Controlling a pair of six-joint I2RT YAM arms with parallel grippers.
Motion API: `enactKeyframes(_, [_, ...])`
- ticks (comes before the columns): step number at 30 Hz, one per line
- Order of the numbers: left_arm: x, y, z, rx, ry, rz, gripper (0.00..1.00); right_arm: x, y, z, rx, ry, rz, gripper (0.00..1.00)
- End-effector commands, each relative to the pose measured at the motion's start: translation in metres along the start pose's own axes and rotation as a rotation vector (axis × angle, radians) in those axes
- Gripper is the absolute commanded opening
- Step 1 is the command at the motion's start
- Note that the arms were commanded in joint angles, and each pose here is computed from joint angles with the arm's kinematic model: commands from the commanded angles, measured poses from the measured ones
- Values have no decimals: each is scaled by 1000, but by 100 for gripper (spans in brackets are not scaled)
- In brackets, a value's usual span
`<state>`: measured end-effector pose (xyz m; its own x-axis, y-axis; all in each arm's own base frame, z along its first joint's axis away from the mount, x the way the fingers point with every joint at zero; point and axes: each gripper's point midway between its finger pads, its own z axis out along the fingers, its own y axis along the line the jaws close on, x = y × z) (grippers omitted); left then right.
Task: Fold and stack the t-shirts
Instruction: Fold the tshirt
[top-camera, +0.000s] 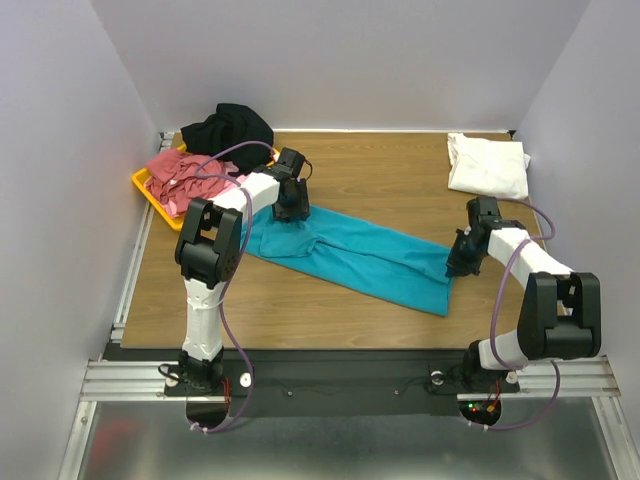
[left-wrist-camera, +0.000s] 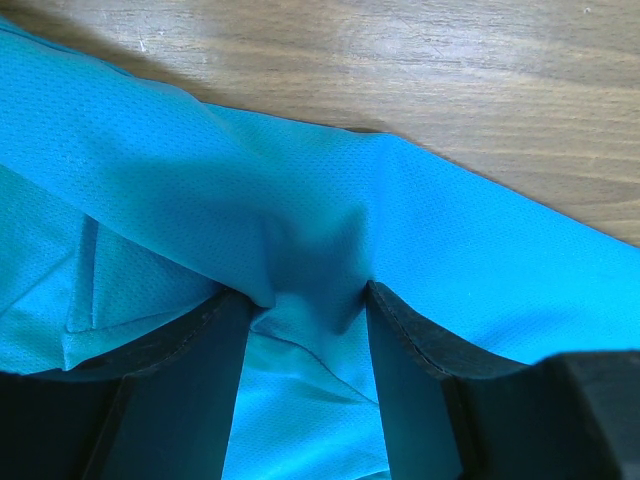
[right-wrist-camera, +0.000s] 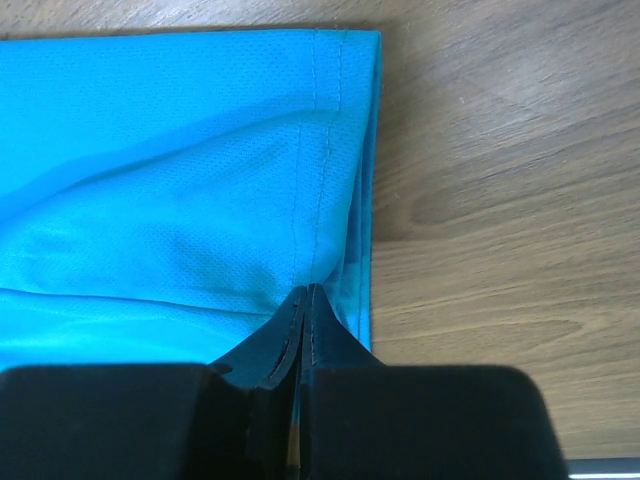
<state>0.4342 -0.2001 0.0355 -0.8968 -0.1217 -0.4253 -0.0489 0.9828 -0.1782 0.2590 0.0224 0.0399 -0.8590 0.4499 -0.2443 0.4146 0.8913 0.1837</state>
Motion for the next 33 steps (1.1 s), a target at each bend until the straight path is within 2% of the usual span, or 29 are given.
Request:
enactKeyframes(1, [-5,1,-4,-1,-5,0,61,0,1,-7,-16,-1,-16,0])
enactKeyframes(12, [-1,4,-3,-3,-3,-2,61,19,-1,-28,-29,25,-6,0])
enactKeyframes(22, [3,5,-4,-4,0,-5,61,8,-4,-32,8,-4,4,1])
enactKeyframes(23, [3,6,-4,-5,1,-3,61,5,-3,-34,6,-9,5,4])
enactKeyframes(24, [4,6,-4,-7,5,-1,61,2,-2,-34,8,-14,8,17])
enactKeyframes(26, [5,7,-4,-8,7,0,61,-12,2,-40,9,-52,11,27])
enactKeyframes(27, [4,6,-4,-7,5,-1,61,-17,3,-42,10,-64,11,37])
enactKeyframes(30, [5,7,-5,-8,7,-3,61,-30,8,-42,5,-89,-1,41])
enactKeyframes(33, [4,6,-4,-8,7,-3,61,-33,13,-32,-12,-62,-7,39])
